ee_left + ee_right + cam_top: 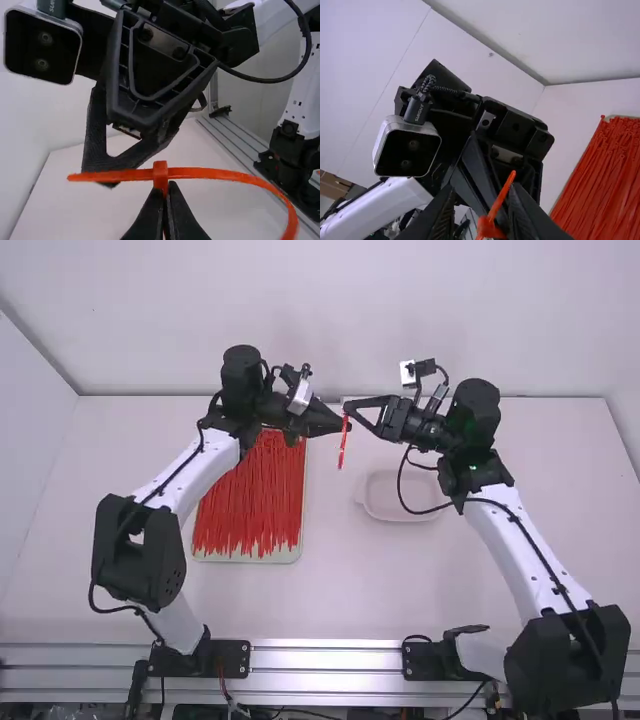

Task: Fasten the cable tie

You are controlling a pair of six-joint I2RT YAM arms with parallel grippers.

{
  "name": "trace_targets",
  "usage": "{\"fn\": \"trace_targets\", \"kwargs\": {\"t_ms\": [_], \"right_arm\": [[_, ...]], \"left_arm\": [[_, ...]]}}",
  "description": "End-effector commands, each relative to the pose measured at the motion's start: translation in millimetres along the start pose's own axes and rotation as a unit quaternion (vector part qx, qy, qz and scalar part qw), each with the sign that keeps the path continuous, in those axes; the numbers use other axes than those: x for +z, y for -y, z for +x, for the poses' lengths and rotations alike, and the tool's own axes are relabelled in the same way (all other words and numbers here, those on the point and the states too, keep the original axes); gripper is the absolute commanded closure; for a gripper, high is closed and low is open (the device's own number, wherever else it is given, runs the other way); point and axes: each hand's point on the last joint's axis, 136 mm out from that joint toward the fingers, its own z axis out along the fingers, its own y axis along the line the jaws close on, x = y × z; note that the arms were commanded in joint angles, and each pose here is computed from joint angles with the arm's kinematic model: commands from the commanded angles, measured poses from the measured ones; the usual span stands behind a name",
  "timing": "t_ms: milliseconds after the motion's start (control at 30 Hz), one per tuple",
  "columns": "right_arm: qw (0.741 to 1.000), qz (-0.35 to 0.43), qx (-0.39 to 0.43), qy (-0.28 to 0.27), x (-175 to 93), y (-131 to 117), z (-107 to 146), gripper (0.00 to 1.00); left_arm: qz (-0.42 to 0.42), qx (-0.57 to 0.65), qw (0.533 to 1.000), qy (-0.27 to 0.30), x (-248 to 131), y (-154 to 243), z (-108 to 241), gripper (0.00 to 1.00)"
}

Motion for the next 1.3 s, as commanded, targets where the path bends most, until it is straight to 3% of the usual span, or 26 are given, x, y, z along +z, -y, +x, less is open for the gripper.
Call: {"fn": "trace_targets", "kwargs": {"t_ms": [0, 267, 333, 367, 433, 767, 1267], "right_arm": [[1.0, -0.003, -0.007, -0.002, 1.3, -2.3, 0.0, 0.71], [1.0, 0.006, 0.002, 0.0, -4.3, 4.5, -1.9, 0.72], [1.0, 0.005, 0.003, -0.002, -5.7, 4.6, -2.1, 0.81], [1.0, 0.004, 0.002, -0.003, -5.6, 4.2, -1.6, 0.94], [1.0, 0.002, 0.001, -0.005, -4.8, 3.4, -0.6, 1.0], [1.0, -0.005, -0.011, -0.013, -5.0, 0.8, 2.0, 1.0], [0.997, -0.047, -0.047, 0.047, -14.1, -30.1, -31.7, 1.0]], "left_arm": [[0.02, 0.011, 1.0, 0.005, 7.3, 9.0, -7.5, 0.98], [0.022, 0.014, 1.0, 0.006, 9.1, 10.2, -8.4, 0.98], [0.022, 0.014, 1.0, 0.006, 9.1, 10.2, -8.4, 0.98], [0.022, 0.015, 1.0, 0.006, 9.1, 10.2, -8.4, 0.98], [0.022, 0.015, 1.0, 0.006, 9.2, 10.1, -8.5, 0.98], [0.023, 0.012, 1.0, 0.006, 9.9, 10.6, -8.3, 0.98], [0.035, -0.017, 0.999, 0.007, 20.5, 17.6, -1.9, 0.98]]}}
